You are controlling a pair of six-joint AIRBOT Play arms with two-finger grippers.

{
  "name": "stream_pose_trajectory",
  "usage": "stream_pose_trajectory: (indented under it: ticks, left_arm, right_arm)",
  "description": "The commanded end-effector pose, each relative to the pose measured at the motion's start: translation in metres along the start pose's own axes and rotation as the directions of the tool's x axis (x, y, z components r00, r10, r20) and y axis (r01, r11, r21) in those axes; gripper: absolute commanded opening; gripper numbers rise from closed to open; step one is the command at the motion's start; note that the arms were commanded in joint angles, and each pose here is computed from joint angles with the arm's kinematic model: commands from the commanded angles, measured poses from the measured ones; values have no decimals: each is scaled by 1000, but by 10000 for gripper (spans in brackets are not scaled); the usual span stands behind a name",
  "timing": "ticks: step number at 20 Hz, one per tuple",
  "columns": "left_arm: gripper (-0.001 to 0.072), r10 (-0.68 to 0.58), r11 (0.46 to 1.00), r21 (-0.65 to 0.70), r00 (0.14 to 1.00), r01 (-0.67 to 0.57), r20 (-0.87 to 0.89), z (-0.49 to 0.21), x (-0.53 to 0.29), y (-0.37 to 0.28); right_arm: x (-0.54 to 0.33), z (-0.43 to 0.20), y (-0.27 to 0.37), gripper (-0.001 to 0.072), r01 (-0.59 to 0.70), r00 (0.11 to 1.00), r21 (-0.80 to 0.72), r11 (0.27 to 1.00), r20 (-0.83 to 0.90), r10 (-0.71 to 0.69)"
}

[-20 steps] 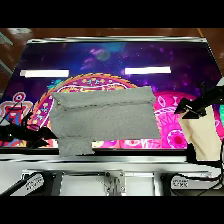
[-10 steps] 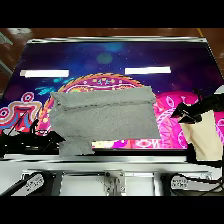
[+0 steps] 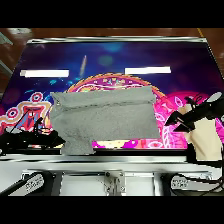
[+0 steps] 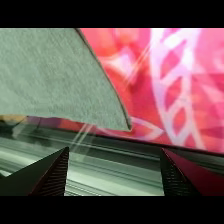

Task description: Fold the shirts.

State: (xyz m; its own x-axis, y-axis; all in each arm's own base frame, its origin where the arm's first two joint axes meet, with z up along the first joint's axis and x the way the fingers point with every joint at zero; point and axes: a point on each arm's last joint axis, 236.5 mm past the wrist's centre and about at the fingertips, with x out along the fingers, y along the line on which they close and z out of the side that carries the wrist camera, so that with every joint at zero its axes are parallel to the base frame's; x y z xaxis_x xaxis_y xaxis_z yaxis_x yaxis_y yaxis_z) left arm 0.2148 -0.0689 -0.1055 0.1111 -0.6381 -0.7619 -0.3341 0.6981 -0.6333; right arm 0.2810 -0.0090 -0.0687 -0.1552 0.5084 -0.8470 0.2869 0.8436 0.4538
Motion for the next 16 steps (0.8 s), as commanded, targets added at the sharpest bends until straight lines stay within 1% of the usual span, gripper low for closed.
stream_pose_trajectory:
  ticks: [1, 7, 8, 12, 13, 14, 15, 16]
  left_arm:
    - [34, -22, 999, 38, 1000, 22, -5, 2, -8, -8]
    - [34, -25, 998, 53, 1000, 24, 14, 11, -14, -12]
    - [34, -25, 998, 56, 1000, 24, 17, 12, -15, -13]
    - [34, -31, 998, 54, 999, 30, 21, 13, -15, -14]
    - [34, -30, 998, 55, 999, 29, 22, 14, -15, -15]
    - [34, -30, 998, 63, 999, 28, 27, 16, -16, -15]
    - [34, -31, 994, 108, 999, 27, 40, 21, -20, -18]
    - [34, -40, 984, 177, 997, 28, 66, 29, -26, -25]
  right_arm:
    - [31, -3, -1, 681, -40, 999, 40, 998, 16, 39]
    - [60, -8, 1, 681, -103, 994, 116, 988, 31, 100]
    - [64, -8, 5, 680, -113, 993, 115, 987, 34, 110]
    - [80, -4, 25, 677, -66, 997, 34, 997, 36, 65]
    - [84, -4, 30, 575, -60, 998, 13, 998, 32, 59]
    - [86, -5, 32, 336, -51, 998, -5, 999, 27, 52]
    - [85, -5, 36, 120, -59, 998, -6, 998, 28, 60]
    - [82, -3, 42, 64, -79, 996, -14, 997, 31, 79]
